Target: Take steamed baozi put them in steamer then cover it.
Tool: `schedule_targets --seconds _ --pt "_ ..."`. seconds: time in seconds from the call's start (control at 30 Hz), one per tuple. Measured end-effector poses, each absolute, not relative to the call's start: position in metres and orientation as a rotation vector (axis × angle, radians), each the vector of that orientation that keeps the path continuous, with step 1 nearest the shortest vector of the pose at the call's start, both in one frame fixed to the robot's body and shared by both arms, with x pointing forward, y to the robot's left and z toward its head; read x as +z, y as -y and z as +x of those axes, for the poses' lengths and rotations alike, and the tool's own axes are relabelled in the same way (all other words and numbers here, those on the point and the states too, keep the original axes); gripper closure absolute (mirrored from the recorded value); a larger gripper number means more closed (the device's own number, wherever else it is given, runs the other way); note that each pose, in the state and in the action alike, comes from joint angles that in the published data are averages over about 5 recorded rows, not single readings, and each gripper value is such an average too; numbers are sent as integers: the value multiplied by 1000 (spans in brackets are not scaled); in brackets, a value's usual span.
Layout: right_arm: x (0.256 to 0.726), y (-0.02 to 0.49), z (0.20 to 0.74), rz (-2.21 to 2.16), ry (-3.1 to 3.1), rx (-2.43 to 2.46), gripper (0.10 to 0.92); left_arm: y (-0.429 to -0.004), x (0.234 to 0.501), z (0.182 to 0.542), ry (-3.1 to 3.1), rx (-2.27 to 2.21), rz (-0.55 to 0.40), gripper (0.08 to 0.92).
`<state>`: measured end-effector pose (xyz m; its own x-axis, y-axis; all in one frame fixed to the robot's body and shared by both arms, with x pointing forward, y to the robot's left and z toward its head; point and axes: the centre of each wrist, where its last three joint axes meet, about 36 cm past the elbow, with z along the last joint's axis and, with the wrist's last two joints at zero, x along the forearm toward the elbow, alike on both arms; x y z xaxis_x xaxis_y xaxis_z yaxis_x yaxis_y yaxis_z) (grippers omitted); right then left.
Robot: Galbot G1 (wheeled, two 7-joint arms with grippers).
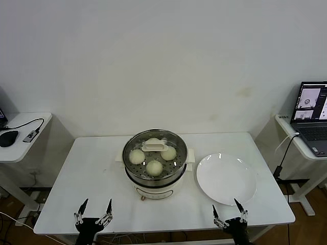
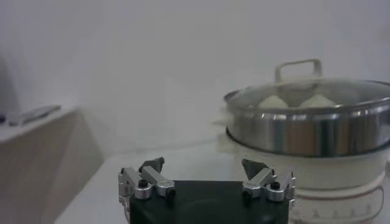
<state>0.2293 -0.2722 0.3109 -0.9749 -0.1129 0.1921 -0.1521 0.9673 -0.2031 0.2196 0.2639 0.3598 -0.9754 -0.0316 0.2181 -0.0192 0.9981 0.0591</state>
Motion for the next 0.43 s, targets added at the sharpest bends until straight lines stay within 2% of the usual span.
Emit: schedule_targets --seconds 0.43 --pt "325 262 223 223 2936 278 200 -263 340 211 2863 31 62 177"
